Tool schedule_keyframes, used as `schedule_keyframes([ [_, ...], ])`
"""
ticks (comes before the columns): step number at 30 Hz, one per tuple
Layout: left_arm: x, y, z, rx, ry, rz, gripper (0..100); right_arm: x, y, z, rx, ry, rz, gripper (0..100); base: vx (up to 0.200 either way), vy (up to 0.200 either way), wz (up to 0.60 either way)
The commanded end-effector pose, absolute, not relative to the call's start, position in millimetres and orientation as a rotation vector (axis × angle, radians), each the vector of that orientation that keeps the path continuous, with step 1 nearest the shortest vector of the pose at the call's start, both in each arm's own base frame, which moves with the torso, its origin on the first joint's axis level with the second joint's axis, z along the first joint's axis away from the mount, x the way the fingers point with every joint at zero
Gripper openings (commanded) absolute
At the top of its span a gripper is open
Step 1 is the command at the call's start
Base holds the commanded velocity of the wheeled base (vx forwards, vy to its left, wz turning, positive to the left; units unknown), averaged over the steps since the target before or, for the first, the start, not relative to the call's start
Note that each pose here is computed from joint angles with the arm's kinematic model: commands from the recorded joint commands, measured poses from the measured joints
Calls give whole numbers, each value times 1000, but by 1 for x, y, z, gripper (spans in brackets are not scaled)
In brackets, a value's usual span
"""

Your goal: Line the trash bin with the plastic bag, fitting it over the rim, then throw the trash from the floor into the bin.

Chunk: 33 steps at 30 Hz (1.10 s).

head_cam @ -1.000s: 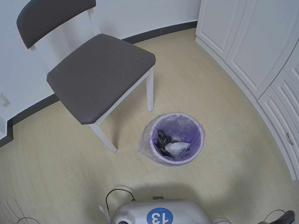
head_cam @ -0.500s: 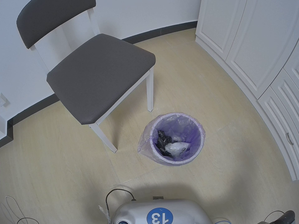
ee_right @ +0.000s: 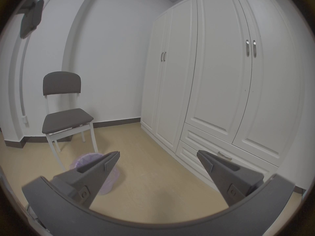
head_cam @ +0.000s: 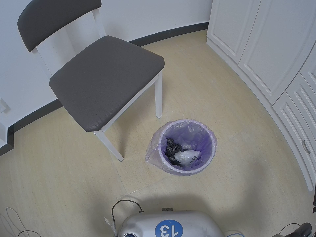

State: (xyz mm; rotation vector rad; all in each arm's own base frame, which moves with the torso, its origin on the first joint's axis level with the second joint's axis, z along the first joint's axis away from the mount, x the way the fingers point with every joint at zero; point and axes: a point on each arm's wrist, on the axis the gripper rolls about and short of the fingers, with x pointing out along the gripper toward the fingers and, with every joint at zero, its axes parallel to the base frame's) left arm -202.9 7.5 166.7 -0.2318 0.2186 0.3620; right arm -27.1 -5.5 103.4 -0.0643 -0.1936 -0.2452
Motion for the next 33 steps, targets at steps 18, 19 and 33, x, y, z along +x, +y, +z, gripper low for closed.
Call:
schedule_keyframes([
  [18, -25, 8, 81, 81, -14, 349, 100, -24, -5, 82, -41, -60, -235, 100, 0, 0, 0],
  [19, -25, 7, 81, 83, -14, 303, 100, -24, -5, 82, -43, -58, -230, 100, 0, 0, 0],
  [33, -23, -1, 76, 31, 4, -34, 100, -23, 0, 74, -46, 12, 14, 100, 0, 0, 0],
])
